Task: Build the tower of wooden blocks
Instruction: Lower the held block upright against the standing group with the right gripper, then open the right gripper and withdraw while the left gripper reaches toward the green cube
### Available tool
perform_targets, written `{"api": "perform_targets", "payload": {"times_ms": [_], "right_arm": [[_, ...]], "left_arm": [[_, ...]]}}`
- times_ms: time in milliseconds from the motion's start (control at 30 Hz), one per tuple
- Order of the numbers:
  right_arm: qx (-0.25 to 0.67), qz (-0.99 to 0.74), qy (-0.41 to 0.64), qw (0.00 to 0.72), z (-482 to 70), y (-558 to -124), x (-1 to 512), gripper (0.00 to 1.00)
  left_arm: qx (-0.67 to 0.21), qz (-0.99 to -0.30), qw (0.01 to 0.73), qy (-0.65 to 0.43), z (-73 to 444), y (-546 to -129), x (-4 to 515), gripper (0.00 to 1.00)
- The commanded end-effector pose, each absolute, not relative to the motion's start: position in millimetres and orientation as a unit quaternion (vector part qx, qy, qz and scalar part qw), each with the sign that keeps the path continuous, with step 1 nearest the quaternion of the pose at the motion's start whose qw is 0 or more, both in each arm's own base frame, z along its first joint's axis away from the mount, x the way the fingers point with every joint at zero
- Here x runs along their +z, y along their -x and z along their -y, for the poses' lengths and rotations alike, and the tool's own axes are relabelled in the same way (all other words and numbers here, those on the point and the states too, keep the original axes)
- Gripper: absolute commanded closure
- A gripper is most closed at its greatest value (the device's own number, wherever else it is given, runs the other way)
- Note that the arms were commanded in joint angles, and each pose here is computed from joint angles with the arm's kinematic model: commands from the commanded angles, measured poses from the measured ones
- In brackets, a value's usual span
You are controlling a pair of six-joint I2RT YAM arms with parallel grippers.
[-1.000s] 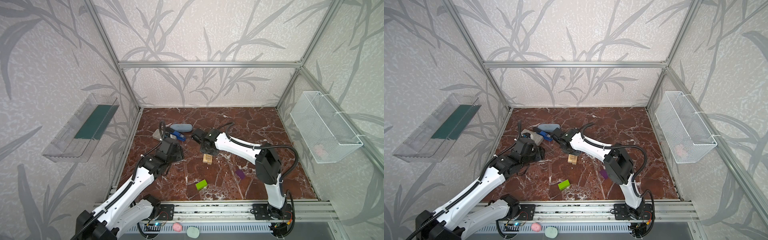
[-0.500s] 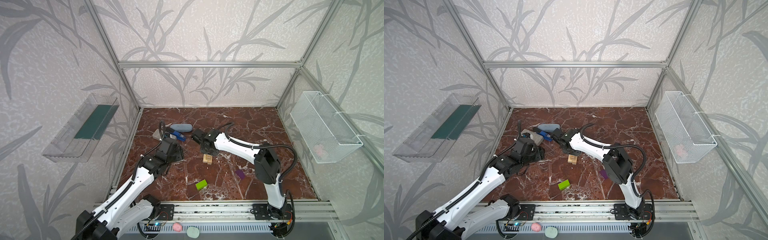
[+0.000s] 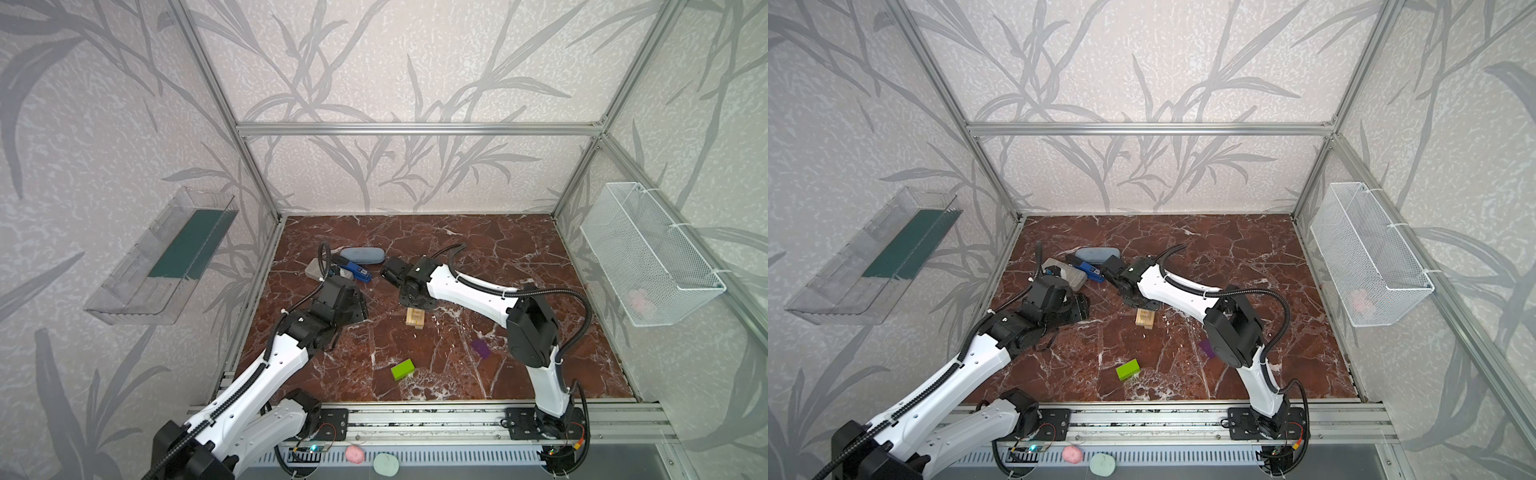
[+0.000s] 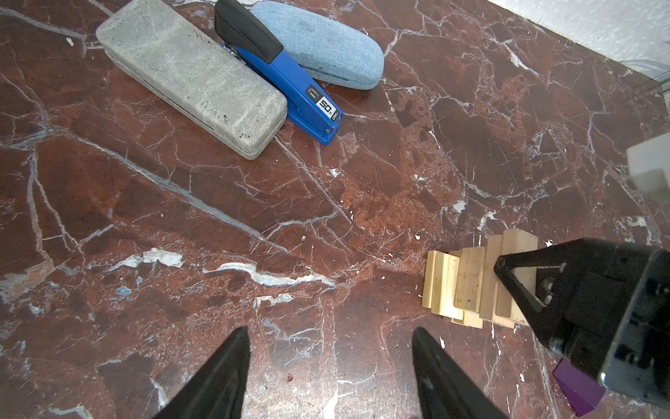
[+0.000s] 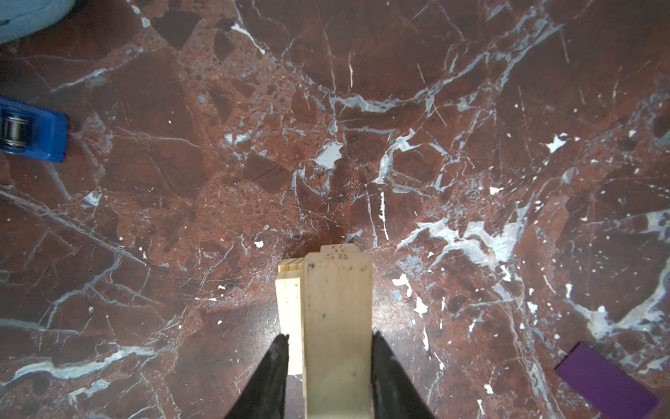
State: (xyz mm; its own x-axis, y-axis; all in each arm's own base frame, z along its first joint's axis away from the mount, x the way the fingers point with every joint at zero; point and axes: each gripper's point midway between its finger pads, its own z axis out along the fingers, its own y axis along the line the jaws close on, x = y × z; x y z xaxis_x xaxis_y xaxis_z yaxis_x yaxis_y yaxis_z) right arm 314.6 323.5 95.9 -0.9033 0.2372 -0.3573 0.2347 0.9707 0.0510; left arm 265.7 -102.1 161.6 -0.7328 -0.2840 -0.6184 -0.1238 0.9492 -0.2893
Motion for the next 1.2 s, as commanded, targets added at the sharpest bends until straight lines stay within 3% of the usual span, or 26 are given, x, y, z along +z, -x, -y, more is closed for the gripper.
{"api": "perform_targets", "payload": {"times_ms": [0, 200, 433, 800, 1167], "right_arm": [[-0.007, -0.975, -0.119, 0.185, -320, -315, 99, 0.63], [-0.006, -0.976, -0.117, 0.183, -321, -314, 99, 0.68], [-0.008, -0.976, -0.114, 0.184, -319, -314, 100, 0.68], [0.023, -0.973, -0.094, 0.21, -319, -312, 134, 0.48], [0.131, -0.951, 0.032, 0.28, -301, -293, 176, 0.18]], "left_arm": [[-0.101, -0.927, 0.343, 0.111, 96, -262, 157, 0.3], [-0.1, -0.927, 0.343, 0.111, 96, -263, 157, 0.3], [-0.101, -0.927, 0.343, 0.111, 96, -263, 158, 0.3], [-0.108, -0.93, 0.337, 0.099, 98, -258, 162, 0.26], [-0.174, -0.942, 0.284, 0.034, 125, -228, 165, 0.22]]}}
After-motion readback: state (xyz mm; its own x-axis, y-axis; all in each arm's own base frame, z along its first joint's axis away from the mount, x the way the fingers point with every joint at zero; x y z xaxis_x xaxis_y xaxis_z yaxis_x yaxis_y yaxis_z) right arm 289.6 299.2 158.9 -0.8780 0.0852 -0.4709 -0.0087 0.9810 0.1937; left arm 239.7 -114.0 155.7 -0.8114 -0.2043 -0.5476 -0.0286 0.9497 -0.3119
